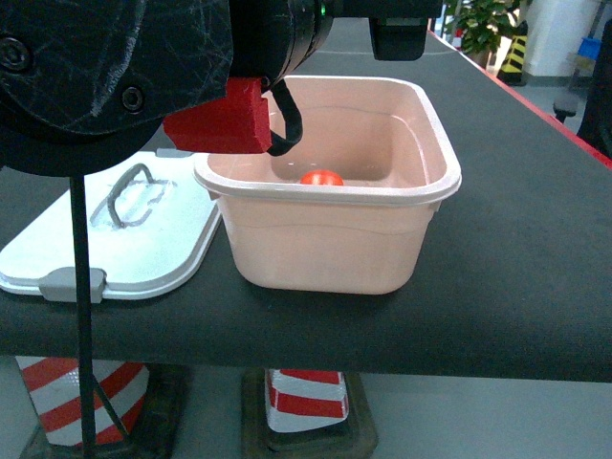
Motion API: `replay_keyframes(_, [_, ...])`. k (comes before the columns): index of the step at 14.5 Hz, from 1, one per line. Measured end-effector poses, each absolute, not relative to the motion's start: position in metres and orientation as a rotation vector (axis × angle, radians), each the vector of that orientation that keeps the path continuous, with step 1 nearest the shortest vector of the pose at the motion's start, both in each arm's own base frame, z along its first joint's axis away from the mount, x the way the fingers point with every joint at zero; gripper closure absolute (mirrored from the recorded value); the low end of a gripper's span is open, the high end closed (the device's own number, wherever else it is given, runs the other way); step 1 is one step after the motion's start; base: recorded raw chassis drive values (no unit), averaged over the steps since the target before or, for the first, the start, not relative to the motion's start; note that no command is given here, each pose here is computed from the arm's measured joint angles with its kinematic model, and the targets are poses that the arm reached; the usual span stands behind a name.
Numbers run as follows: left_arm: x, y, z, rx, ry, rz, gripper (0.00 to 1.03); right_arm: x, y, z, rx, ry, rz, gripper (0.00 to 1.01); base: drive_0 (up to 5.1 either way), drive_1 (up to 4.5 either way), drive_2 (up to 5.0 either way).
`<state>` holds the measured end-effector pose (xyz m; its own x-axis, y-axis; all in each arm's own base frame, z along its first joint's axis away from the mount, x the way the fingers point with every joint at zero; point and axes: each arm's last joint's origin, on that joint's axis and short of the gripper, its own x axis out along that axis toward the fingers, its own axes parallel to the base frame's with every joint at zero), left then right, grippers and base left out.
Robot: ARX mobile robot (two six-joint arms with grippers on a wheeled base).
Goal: Pick capacitor and pack into box
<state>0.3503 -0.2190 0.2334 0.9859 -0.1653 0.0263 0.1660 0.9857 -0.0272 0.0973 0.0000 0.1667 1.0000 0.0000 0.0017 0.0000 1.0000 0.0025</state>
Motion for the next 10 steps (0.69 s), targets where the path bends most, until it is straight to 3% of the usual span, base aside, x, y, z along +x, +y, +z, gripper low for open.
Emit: replay_keyframes(10, [0.3503,-0.219,0.2334,-0.029,-0.024,-0.167,0.05,0.0973,0.0,0.1667,0.002,-0.002,0.0,0.03,0.0,0.0,0.0])
